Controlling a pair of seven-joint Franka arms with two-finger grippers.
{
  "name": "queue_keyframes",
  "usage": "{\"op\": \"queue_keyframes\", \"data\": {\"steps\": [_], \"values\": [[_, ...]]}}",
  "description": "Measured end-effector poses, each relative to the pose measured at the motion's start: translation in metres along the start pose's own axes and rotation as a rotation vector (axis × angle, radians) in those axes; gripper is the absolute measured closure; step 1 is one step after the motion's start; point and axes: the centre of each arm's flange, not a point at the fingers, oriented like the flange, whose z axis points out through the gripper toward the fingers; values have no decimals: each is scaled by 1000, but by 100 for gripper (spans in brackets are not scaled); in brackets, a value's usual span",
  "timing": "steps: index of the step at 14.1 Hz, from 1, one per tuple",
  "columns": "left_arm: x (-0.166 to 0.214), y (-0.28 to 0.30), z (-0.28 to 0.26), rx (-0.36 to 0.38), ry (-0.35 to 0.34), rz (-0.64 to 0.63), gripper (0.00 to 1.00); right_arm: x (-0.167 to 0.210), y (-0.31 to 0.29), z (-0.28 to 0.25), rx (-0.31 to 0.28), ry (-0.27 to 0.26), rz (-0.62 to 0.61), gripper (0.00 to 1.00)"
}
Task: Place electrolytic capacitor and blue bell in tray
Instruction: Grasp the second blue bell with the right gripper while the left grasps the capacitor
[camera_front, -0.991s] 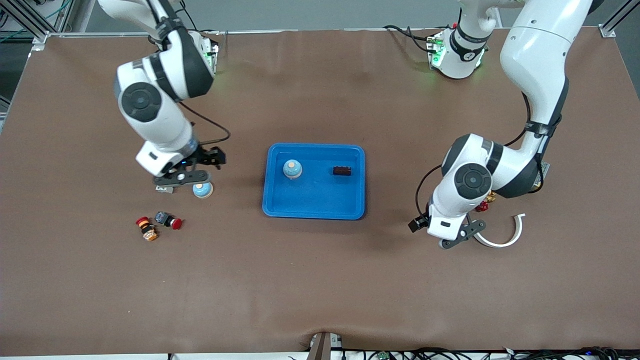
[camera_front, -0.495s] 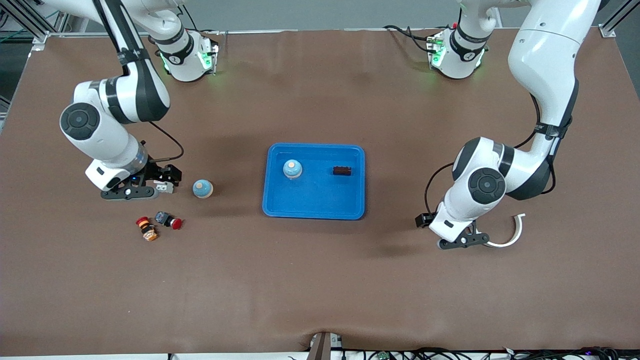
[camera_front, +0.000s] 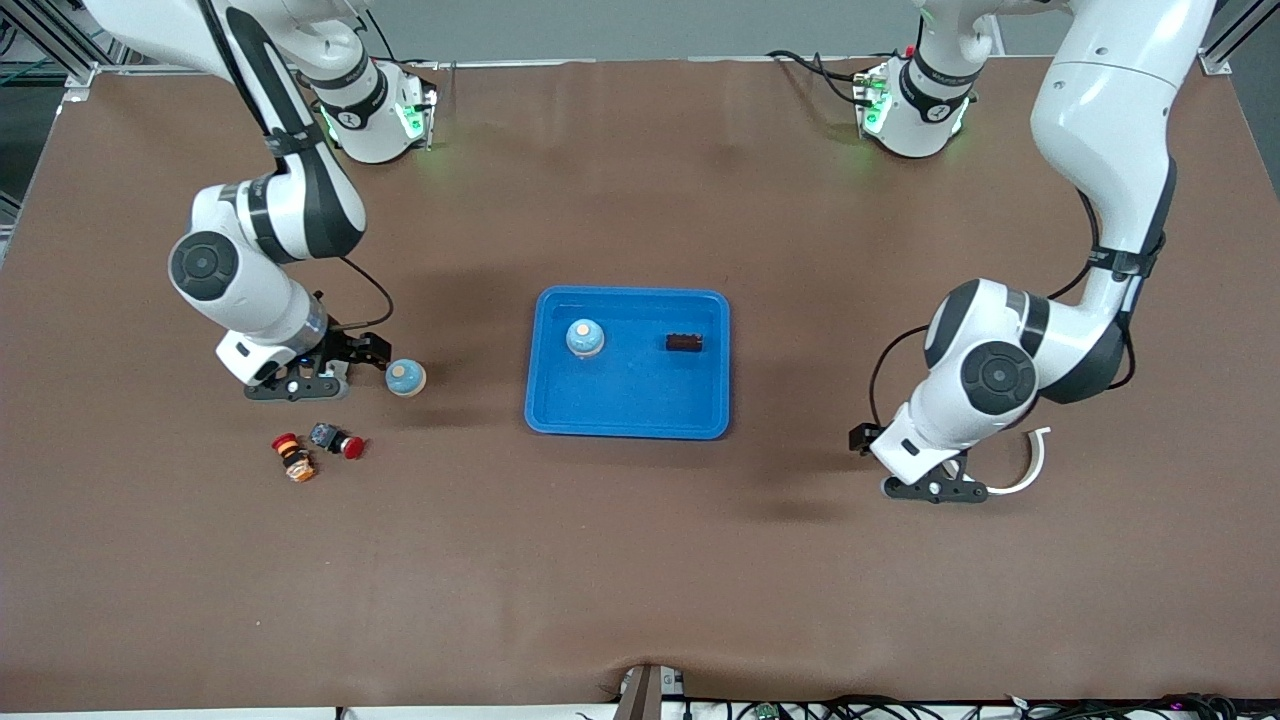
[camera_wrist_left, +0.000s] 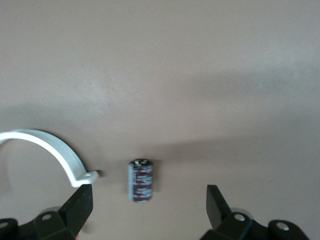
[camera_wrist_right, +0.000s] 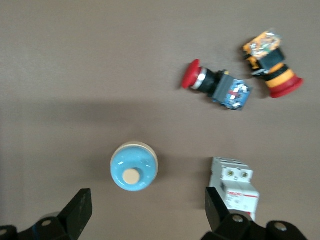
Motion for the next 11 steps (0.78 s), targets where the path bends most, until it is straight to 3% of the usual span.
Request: {"op": "queue_keyframes", "data": {"steps": [2,7,11], "values": [[-1,-15,7,-3,-5,21,0,2,-4,14,0,1,-6,0],[-17,-25,44,-42,59,4,0,3,-9,43,-3,-9,-15,0],[-25,-27,55,-49,53,-37,0,0,-19,53,-6,-21,-33,0]]}}
